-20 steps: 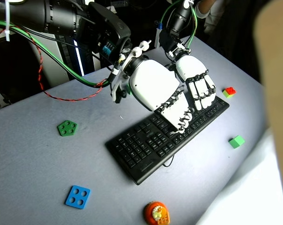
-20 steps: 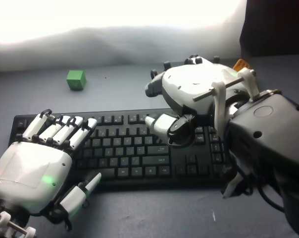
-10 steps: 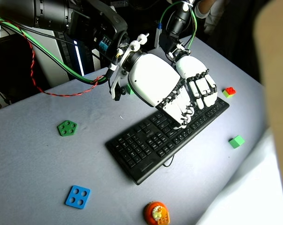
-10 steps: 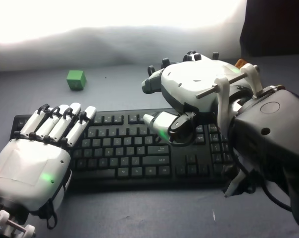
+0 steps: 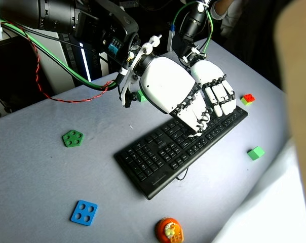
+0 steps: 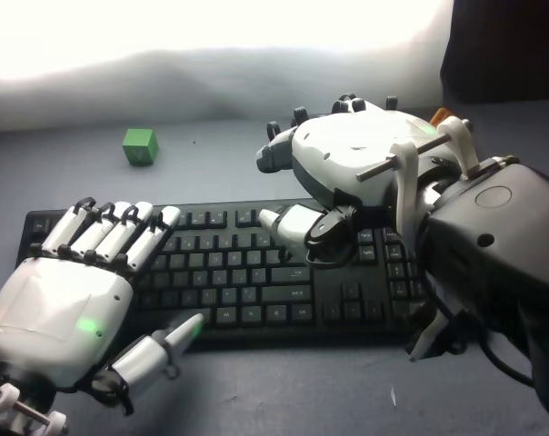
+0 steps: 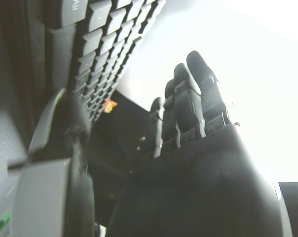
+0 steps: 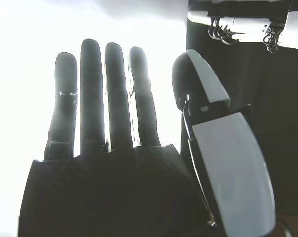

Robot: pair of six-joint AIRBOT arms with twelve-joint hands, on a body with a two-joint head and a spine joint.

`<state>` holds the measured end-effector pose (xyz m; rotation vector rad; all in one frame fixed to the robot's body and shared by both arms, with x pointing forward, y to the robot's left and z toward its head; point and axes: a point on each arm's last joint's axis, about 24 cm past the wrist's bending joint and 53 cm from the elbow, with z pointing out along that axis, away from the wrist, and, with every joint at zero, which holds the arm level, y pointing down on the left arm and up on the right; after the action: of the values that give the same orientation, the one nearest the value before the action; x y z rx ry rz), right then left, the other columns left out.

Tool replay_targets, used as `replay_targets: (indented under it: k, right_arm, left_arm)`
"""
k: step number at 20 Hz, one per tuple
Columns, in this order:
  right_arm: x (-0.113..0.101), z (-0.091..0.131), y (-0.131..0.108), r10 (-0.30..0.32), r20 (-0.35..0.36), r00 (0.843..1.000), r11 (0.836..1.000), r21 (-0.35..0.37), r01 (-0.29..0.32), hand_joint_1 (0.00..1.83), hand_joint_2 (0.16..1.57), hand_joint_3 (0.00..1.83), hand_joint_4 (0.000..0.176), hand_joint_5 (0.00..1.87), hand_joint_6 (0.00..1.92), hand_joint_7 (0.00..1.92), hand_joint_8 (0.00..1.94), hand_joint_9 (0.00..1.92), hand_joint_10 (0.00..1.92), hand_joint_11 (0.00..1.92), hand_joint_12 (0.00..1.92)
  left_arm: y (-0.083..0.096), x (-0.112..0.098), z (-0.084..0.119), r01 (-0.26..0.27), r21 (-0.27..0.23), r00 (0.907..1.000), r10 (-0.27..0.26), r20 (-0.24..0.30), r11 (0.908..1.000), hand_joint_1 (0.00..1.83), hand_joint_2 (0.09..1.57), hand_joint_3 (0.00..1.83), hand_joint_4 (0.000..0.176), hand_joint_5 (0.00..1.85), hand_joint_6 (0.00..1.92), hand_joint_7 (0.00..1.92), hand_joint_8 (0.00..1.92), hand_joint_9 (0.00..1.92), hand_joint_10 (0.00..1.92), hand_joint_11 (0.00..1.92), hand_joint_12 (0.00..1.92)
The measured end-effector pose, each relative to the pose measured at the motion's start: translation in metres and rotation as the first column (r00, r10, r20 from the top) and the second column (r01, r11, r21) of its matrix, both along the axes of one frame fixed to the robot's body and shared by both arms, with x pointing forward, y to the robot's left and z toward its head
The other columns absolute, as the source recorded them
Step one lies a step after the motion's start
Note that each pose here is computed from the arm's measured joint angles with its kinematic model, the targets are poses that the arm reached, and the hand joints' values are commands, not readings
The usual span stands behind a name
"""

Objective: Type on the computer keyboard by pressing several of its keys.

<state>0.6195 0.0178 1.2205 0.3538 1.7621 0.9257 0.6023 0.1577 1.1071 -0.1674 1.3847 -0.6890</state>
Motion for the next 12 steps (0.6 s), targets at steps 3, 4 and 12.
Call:
replay_targets:
  k: [3, 4, 12]
  right_arm:
    - [0.002, 0.007, -0.002, 0.004, 0.011, 1.000, 1.000, 0.007, -0.004, 0.66, 1.34, 0.00, 0.000, 0.53, 0.01, 0.52, 0.01, 0.52, 0.02, 0.00, 1.43]
    - [0.003, 0.010, -0.004, 0.003, 0.019, 1.000, 1.000, 0.008, -0.003, 0.70, 1.32, 0.00, 0.000, 0.52, 0.01, 0.52, 0.00, 0.51, 0.02, 0.00, 1.45]
    - [0.003, 0.005, -0.006, 0.010, -0.012, 1.000, 1.000, 0.002, -0.010, 0.60, 1.31, 0.00, 0.000, 0.65, 0.05, 0.69, 0.03, 0.66, 0.08, 0.03, 1.53]
  left_arm:
    - [-0.003, 0.000, 0.003, 0.011, -0.019, 0.9997, -0.011, -0.022, 0.9998, 0.00, 1.17, 0.00, 0.029, 0.28, 0.04, 0.33, 0.01, 0.34, 0.04, 0.00, 1.05]
    - [-0.002, 0.001, 0.008, 0.005, -0.028, 0.9996, -0.006, -0.029, 0.9996, 0.00, 1.17, 0.00, 0.037, 0.31, 0.04, 0.34, 0.01, 0.35, 0.05, 0.00, 1.04]
    - [-0.004, 0.006, 0.043, 0.041, -0.039, 0.9841, -0.047, -0.172, 0.9984, 0.00, 1.24, 0.01, 0.008, 0.43, 0.05, 0.55, 0.06, 0.51, 0.10, 0.00, 1.31]
